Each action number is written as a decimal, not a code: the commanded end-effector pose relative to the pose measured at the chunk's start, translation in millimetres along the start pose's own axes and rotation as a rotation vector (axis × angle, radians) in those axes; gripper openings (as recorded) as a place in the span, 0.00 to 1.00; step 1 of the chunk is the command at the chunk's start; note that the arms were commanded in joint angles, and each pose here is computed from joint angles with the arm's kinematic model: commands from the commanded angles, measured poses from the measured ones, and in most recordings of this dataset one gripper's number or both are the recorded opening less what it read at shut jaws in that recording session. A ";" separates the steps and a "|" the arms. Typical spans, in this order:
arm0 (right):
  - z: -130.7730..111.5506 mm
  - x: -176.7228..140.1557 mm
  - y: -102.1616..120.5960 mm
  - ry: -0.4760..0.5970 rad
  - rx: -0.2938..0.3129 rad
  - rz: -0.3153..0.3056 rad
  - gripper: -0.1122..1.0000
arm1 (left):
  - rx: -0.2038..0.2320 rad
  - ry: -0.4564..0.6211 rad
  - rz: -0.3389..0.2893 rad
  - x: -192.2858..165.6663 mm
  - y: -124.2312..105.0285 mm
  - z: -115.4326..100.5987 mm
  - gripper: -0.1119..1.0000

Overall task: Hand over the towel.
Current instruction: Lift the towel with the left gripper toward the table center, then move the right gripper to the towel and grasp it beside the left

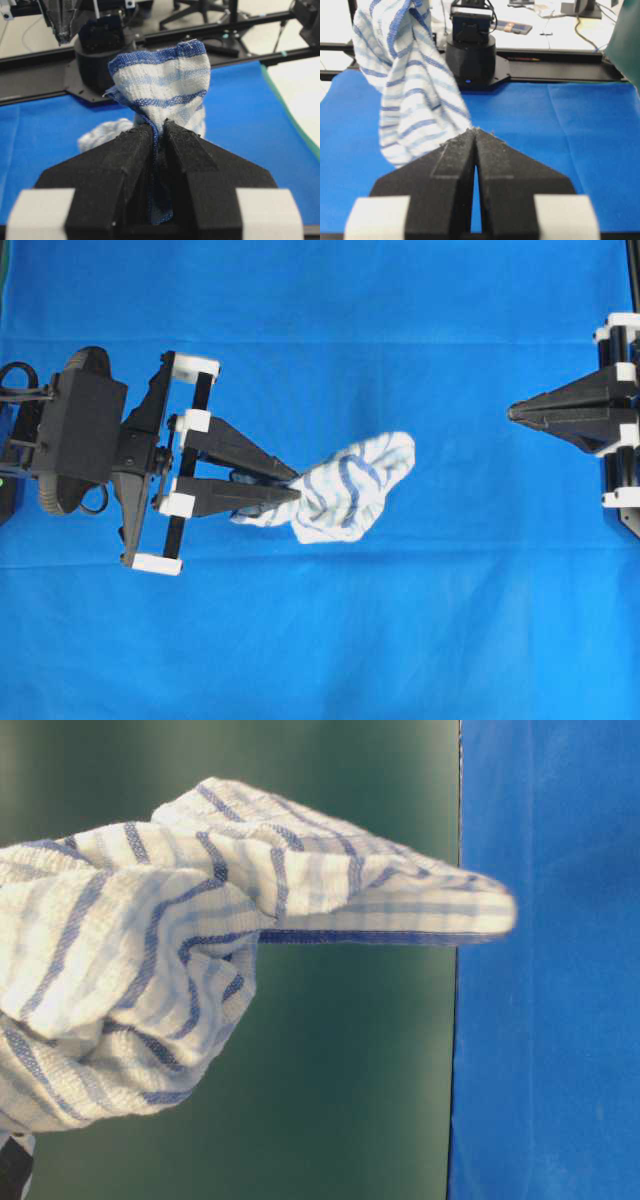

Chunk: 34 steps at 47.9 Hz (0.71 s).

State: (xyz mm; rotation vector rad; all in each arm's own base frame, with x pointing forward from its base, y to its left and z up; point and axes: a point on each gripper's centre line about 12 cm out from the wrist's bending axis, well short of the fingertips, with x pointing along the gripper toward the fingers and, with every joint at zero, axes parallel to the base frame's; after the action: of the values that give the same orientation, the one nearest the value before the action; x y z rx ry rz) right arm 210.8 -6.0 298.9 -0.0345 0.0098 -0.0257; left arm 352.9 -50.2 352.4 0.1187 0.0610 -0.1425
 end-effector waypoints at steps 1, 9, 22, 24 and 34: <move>10.8 5.5 0.7 -0.028 0.003 0.005 0.10 | 0.003 -0.040 0.000 -3.5 -0.3 11.8 0.16; 17.9 22.6 13.1 -0.043 0.015 0.059 0.10 | 0.005 -0.040 0.000 -3.0 -0.3 12.0 0.16; 14.7 67.4 26.8 0.020 0.016 0.102 0.22 | 0.003 -0.037 0.000 -3.0 -0.4 11.1 0.16; 12.2 76.7 27.8 0.034 0.017 0.102 0.33 | 0.003 -0.037 0.000 -3.0 -0.4 11.1 0.16; 5.9 112.4 35.4 0.048 0.019 0.116 0.74 | 0.005 -0.033 -0.001 -2.7 -0.5 9.8 0.16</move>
State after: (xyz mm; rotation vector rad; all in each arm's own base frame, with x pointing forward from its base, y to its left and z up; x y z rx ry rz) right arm 311.5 23.3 292.7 -0.0196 0.0961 0.0820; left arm 352.8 -50.8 352.4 0.1202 0.0608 -0.1441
